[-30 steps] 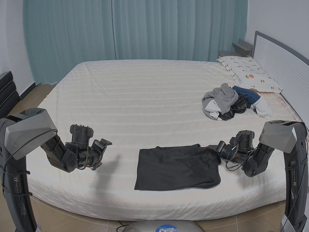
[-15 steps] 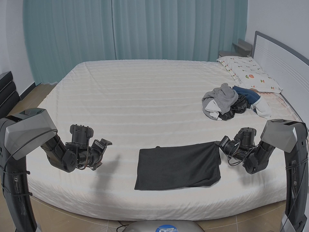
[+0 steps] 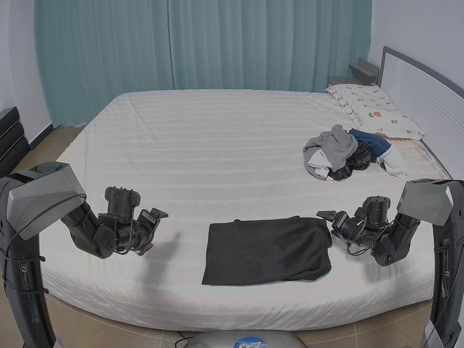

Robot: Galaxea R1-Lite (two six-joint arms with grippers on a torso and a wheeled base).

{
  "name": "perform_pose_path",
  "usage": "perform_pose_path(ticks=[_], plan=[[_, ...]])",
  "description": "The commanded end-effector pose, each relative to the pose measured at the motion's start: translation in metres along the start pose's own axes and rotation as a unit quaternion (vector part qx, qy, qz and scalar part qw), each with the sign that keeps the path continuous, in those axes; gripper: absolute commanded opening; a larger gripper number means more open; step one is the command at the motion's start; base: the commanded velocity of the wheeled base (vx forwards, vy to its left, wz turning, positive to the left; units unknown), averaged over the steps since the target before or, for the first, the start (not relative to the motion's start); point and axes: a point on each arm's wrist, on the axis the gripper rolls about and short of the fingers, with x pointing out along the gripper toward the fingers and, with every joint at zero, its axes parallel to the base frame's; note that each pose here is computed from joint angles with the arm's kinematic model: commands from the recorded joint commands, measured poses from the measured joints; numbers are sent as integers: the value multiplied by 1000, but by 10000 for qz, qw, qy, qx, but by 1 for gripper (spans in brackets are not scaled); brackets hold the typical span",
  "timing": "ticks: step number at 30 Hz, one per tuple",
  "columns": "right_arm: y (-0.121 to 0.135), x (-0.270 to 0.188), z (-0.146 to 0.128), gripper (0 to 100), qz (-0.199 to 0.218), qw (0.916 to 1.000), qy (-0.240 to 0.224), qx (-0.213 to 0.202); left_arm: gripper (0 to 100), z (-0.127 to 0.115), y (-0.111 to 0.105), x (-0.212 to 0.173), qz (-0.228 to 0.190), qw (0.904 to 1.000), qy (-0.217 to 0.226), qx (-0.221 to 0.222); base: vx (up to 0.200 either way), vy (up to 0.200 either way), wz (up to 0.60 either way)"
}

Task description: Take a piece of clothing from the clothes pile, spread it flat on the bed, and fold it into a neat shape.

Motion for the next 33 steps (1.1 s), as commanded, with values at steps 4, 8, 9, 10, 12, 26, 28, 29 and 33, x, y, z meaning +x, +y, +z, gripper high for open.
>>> perform_pose_path(ticks=[4, 8, 9, 10, 12, 26, 28, 29, 33], plan=[[12, -61, -17, 100, 432, 9927, 989, -538, 100, 0, 0, 0, 5, 10000, 2, -1, 0, 0, 0], [3, -70, -36, 100, 387, 9828, 1421, -1115, 100, 0, 0, 0, 12, 10000, 5, -2, 0, 0, 0], [0, -72, -40, 100, 342, 9807, 1502, -1202, 100, 0, 0, 0, 5, 10000, 2, -1, 0, 0, 0], [-1, -74, -43, 100, 328, 9789, 1564, -1275, 100, 0, 0, 0, 12, 10000, 5, -2, 0, 0, 0], [-1, -76, -46, 100, 325, 9770, 1625, -1343, 100, 0, 0, 0, 5, 10000, 2, -1, 0, 0, 0], [-1, -87, -66, 0, 313, 9637, 1999, -1743, 100, 0, 0, 0, 5, 10000, 2, -1, 0, 0, 0], [-3, -88, -64, 0, 286, 9647, 1963, -1732, 100, 0, 0, 0, 5, 10000, 2, -1, 0, 0, 0], [-5, -89, -62, 0, 259, 9652, 1949, -1723, 100, 0, 0, 0, 5, 10000, 2, -1, 0, 0, 0], [-9, -92, -59, 0, 219, 9636, 1904, -1865, 100, 0, 0, 0, 5, 10000, 2, -1, 0, 0, 0]])
